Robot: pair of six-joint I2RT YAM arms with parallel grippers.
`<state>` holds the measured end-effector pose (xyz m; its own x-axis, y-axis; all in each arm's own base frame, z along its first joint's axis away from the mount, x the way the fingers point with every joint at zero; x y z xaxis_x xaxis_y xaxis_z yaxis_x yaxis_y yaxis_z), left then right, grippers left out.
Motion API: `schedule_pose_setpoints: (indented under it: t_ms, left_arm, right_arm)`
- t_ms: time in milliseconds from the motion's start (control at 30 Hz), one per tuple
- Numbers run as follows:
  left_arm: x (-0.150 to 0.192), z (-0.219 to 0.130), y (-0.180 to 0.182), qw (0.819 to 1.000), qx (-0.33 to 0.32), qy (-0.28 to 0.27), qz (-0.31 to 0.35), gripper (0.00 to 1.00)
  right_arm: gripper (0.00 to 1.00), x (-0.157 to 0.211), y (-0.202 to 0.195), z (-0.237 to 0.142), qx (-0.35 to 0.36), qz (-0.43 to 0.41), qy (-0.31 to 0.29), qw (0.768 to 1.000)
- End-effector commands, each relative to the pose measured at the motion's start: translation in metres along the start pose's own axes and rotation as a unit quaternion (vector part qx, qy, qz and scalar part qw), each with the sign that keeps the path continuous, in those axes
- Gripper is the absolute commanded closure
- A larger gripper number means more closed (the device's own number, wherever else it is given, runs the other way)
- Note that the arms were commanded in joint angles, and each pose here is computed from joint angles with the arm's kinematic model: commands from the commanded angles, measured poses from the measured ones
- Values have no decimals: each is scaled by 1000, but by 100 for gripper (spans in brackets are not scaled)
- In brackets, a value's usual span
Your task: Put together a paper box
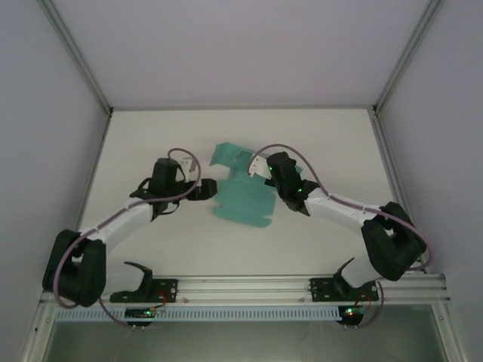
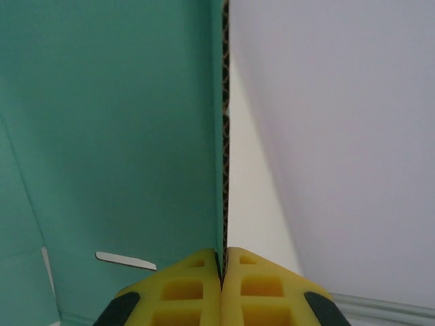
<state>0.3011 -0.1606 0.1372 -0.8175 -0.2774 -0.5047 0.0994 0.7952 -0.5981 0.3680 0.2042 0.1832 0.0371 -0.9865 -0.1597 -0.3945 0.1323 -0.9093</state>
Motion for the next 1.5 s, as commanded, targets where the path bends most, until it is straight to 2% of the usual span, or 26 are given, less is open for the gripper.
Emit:
schedule_pose_setpoints:
  t_ms: [0, 133, 233, 333, 567, 733, 933, 1133, 1333, 1467]
  left_arm:
    - [-23, -21, 23, 997, -56, -37, -46, 0]
    - [-59, -29, 41, 990, -77, -79, -86, 0]
    - [-85, -18, 60, 985, -98, -86, -111, 0]
    - [-103, 11, 70, 987, -101, -64, -103, 1]
    - [-122, 83, 66, 996, -41, -5, -75, 0]
    - [-116, 114, 46, 999, 7, 29, -41, 0]
    - [-87, 121, 28, 998, 47, 50, -13, 15]
    - [-62, 109, 14, 996, 88, 25, 0, 26]
    - [-53, 110, -3, 991, 132, -8, 23, 35]
    - [-48, 115, -24, 984, 163, -19, 63, 37]
  right_arm:
    - [100, -3, -32, 2, 119, -80, 39, 989]
    - [100, -16, -26, 17, 157, -158, 52, 974]
    - [100, -28, -20, 26, 179, -195, 50, 963]
    - [100, -33, -2, 36, 150, -205, 37, 966]
    - [100, -33, 31, 46, 68, -189, 5, 980]
    - [100, -27, 41, 54, 42, -185, 4, 982]
    - [100, -23, 38, 64, 46, -179, 17, 983]
    - [100, -23, 41, 63, 46, -183, 22, 982]
    - [100, -29, 45, 54, 44, -188, 16, 981]
    - [100, -30, 49, 50, 41, -192, 19, 980]
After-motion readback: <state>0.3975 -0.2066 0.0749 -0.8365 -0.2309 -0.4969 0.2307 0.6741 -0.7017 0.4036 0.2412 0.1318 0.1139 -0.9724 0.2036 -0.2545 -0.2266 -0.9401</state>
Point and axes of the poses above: each hand's point on the last joint's axis, 136 mm out from that joint toward the fingers, its own z axis out along the fingers, its own y axis along the line the jaws close on, x = y × z, the point moved 2 cm from there along -z, back along the fingers, and after that the axes turned 11 degrees about -z, right-handed, at the moved point
